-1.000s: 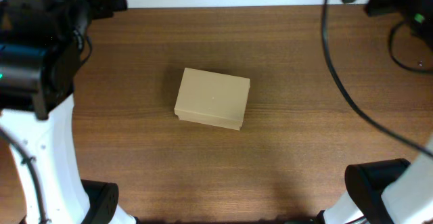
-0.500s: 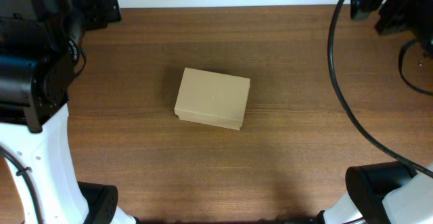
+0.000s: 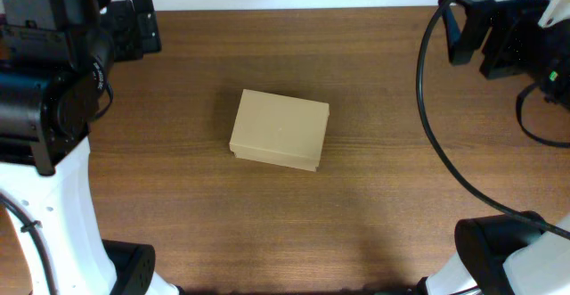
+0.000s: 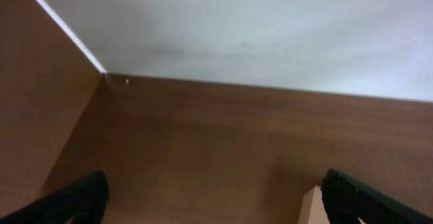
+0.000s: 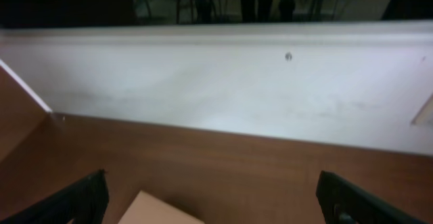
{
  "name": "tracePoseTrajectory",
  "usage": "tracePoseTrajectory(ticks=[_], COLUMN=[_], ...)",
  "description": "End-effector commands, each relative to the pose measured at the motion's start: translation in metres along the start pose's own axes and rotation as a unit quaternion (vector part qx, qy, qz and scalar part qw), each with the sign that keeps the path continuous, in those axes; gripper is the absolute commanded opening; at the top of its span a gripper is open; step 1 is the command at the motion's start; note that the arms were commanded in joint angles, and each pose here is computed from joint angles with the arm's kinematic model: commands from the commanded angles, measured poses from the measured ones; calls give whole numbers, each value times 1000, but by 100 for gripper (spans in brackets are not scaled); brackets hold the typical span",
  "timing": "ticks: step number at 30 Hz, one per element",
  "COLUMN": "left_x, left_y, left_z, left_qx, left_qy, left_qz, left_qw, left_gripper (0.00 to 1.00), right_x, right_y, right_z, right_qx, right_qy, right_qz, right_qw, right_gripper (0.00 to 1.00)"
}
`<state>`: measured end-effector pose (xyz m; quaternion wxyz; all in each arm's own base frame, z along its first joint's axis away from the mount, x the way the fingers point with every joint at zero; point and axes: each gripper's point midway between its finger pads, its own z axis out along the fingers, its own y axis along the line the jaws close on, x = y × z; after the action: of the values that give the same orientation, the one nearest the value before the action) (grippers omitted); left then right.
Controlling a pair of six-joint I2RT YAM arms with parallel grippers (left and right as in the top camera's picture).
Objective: Pack container
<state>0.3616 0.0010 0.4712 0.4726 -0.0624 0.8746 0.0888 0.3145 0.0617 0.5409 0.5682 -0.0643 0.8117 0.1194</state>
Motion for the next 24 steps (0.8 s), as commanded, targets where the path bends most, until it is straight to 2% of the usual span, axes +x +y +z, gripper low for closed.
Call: tracePoseTrajectory(ticks=[1, 8, 18, 24], left_x=[8, 29, 32, 32], left_y=[5, 8, 9, 9], left_z=[-2, -3, -4, -4], left_qx=[-10, -15, -16, -16], left_qy=[15, 57, 63, 63], left_qz=[6, 21, 24, 24], left_qw=[1000, 998, 998, 998], left_gripper=[100, 100, 100, 100], right_x=[6, 10, 18, 4], right_y=[-3, -5, -48, -46], right_z=[4, 0, -46, -59], right_qx=[4, 12, 157, 157], right_qy=[14, 20, 21, -61], right_qz=[-1, -6, -21, -22], right_qw=[1000, 1000, 987, 985], right_gripper=[99, 99, 99, 99])
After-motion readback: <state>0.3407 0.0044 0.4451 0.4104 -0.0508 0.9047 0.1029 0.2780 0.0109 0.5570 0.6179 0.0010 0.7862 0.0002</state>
